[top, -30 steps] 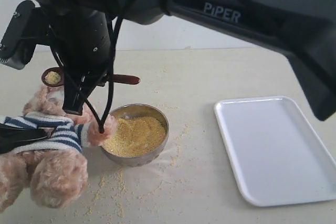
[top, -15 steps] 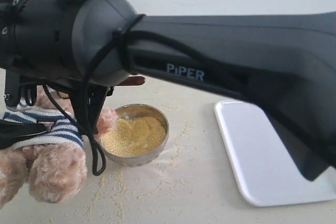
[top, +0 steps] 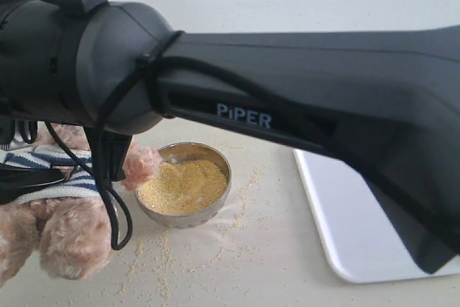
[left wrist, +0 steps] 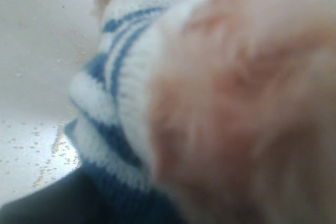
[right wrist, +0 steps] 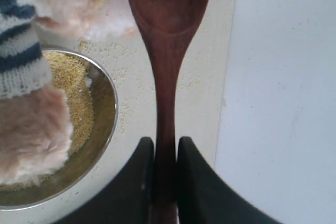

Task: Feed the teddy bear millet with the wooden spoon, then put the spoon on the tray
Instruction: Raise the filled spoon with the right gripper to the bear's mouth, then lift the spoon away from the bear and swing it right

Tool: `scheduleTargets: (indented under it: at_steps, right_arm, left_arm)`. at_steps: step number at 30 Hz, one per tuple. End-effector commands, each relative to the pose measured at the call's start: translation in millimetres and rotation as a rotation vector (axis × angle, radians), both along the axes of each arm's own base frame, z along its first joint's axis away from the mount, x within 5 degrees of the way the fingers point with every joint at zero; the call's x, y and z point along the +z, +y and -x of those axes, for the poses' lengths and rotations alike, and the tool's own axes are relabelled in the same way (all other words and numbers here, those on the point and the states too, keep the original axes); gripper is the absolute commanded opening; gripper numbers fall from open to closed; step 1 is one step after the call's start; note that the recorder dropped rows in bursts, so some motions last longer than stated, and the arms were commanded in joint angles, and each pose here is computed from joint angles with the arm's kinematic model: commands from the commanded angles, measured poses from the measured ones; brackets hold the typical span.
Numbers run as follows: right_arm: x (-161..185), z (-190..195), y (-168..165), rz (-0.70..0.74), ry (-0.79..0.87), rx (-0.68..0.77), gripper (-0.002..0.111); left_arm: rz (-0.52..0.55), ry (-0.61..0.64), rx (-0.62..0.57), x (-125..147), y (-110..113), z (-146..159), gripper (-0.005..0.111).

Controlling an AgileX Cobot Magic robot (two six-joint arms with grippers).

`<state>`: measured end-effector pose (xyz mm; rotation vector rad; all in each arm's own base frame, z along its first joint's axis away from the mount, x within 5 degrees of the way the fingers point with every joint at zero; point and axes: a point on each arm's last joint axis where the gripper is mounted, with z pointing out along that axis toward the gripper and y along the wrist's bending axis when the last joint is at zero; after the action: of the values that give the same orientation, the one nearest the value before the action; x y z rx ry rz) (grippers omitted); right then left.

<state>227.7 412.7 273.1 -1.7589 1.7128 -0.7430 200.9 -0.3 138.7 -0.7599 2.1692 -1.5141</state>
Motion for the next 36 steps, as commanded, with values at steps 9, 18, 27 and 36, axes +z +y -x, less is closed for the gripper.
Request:
scheduleTargets:
  at_steps: [9, 18, 27, 36]
  right_arm:
    - [3.9, -0.5, -1.6, 0.001, -0.016, 0.001, 0.000]
    - [4.0, -0.6, -1.6, 0.042, -0.019, 0.039, 0.000]
    - [7.3, -3.4, -2.5, 0.019, -0.066, 0.005, 0.000]
    - [0.8, -1.1, -2.2, 0.048, -0.120, 0.005, 0.000]
  left_arm:
    - [0.009, -0.074, 0.003, 5.3, 0.4, -2.2, 0.005]
    - [0.008, -0.076, 0.006, 5.4, 0.6, -2.5, 0.005]
    - [0.009, -0.076, 0.009, 5.5, 0.7, -2.7, 0.005]
    - [0.009, -0.076, 0.009, 5.5, 0.7, -2.7, 0.005]
